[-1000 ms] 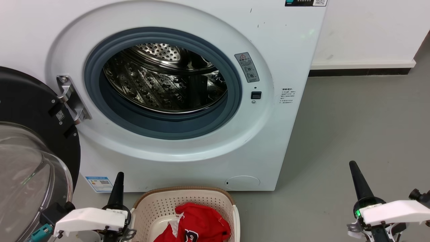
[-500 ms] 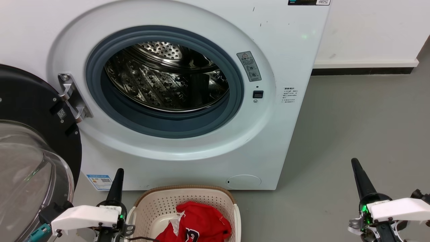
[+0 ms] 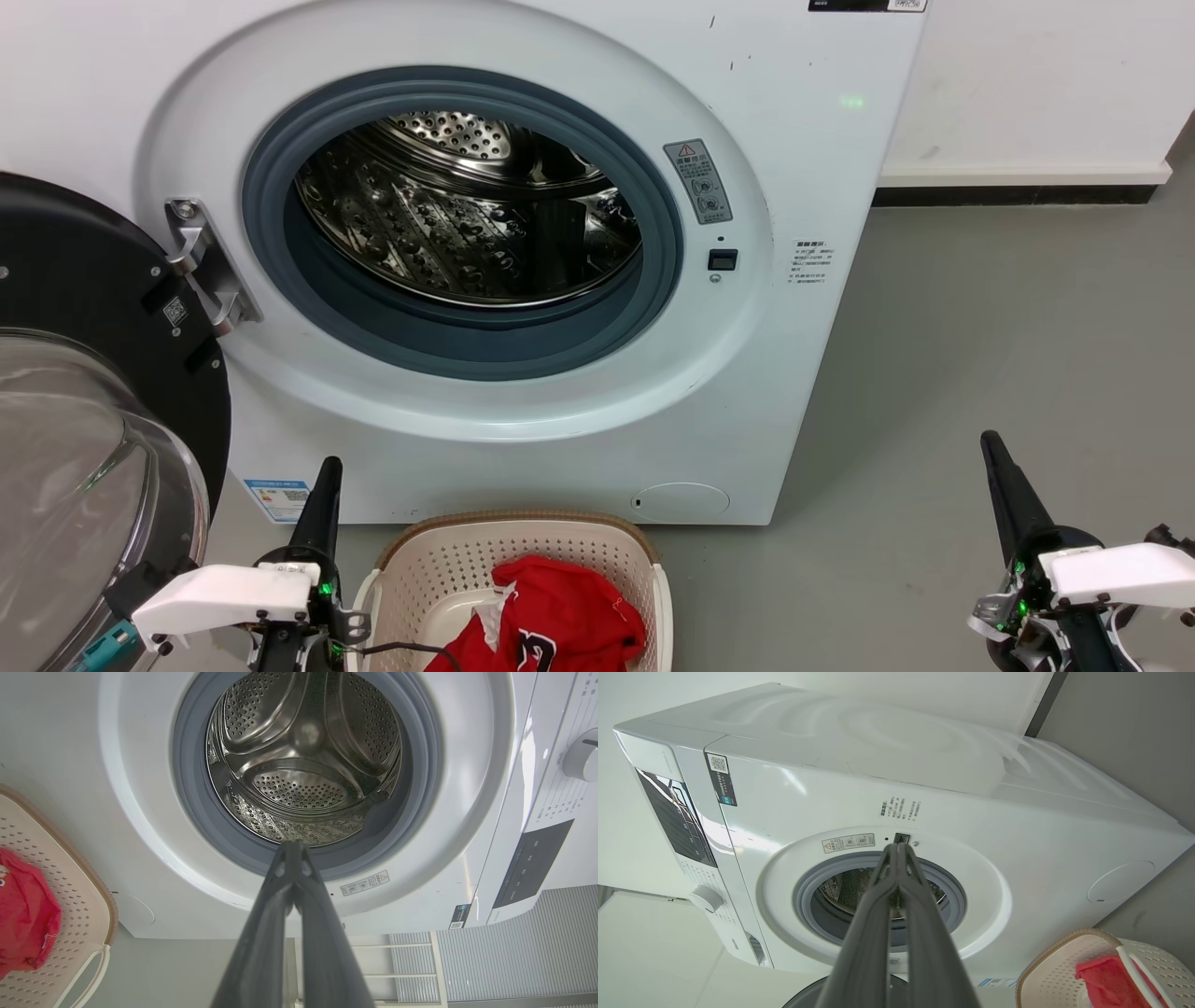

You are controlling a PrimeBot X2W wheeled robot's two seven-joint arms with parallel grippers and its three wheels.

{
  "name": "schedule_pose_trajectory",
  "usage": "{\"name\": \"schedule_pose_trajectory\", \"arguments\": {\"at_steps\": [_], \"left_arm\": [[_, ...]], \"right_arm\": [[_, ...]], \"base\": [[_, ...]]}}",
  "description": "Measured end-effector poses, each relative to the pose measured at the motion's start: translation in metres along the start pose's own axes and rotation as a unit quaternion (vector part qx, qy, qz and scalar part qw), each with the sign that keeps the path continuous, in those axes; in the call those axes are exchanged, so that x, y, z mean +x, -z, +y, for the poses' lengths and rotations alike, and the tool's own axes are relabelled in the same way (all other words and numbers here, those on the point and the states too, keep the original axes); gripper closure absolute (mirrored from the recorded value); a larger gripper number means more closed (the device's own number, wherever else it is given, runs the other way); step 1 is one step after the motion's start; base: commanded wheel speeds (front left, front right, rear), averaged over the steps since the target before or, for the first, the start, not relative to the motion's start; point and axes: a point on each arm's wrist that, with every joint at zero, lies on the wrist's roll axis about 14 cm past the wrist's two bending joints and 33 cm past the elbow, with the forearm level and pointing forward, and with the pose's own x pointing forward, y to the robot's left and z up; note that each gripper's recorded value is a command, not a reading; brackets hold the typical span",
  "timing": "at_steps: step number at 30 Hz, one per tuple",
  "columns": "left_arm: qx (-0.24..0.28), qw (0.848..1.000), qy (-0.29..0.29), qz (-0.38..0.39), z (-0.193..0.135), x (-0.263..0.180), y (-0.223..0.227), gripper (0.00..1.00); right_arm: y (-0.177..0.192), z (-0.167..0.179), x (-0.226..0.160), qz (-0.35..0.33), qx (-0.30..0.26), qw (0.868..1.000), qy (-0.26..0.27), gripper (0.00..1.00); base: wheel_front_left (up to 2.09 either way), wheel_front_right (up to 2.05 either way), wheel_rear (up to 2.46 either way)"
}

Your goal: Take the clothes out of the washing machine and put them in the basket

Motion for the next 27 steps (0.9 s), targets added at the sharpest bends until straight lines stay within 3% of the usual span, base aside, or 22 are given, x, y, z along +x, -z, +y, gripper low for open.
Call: {"name": "schedule_pose_trajectory", "arguments": {"at_steps": [27], "left_arm": [[-0.094, 0.995, 0.017, -0.002, -0.0052, 0.0031, -0.0063, 1.00]], "right_arm": [[-0.0009, 0.0017, 0.0093, 0.001, 0.100, 0.995, -0.005, 1.00]], "base": [[0.00, 0.00, 0.00]]}}
